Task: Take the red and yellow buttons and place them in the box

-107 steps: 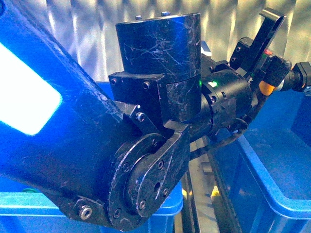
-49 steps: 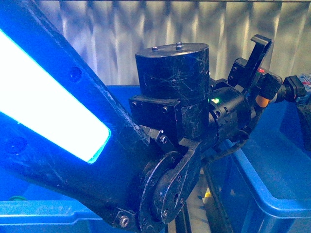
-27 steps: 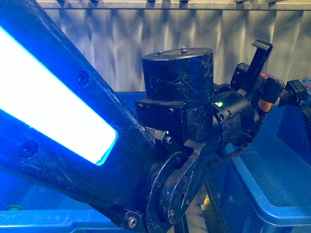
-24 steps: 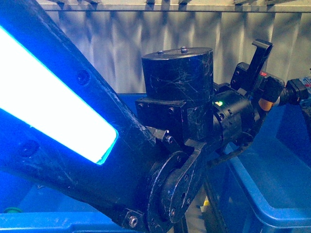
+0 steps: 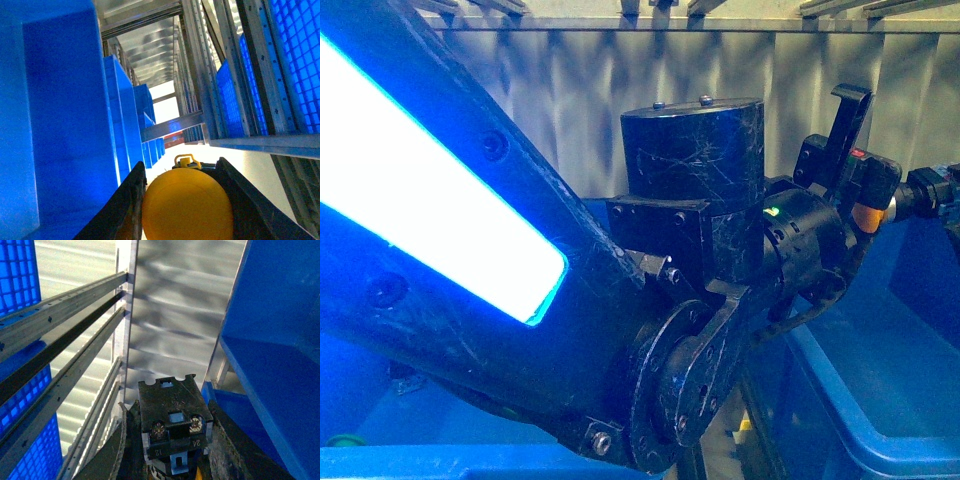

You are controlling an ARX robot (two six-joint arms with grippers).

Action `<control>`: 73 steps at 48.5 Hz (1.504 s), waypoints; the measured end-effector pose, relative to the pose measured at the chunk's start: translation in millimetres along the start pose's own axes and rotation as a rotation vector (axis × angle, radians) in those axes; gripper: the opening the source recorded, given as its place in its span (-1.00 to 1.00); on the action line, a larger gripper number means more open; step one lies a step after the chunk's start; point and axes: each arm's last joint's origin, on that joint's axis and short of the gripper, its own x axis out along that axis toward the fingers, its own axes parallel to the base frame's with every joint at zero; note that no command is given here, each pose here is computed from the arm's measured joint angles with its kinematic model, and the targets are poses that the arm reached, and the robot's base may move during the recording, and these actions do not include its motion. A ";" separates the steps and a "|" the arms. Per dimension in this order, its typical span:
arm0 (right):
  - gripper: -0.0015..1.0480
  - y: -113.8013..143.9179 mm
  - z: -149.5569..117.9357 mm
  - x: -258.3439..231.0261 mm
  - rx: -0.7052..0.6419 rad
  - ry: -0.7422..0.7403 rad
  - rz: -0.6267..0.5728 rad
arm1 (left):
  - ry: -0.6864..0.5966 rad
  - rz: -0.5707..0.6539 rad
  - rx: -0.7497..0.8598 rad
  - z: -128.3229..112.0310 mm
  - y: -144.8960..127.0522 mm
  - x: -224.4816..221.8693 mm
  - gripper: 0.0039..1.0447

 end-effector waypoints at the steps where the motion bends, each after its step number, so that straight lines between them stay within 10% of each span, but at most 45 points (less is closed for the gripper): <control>1: -0.48 -0.2 0.1 0.0 0.000 0.000 -0.001 | -0.003 0.004 -0.001 0.6 0.0 0.1 -0.38; 10: -0.48 -2.4 1.5 0.6 -0.002 -0.006 -0.008 | -0.027 0.045 -0.007 3.2 -0.5 1.9 -0.36; 29: -0.50 1.5 1.6 4.2 -0.001 0.000 0.013 | -0.146 0.136 0.230 14.7 -5.1 0.3 0.89; 73: -0.50 -3.1 -12.2 4.9 -0.143 0.051 -0.040 | -0.505 0.278 0.651 68.7 -106.6 -143.8 0.78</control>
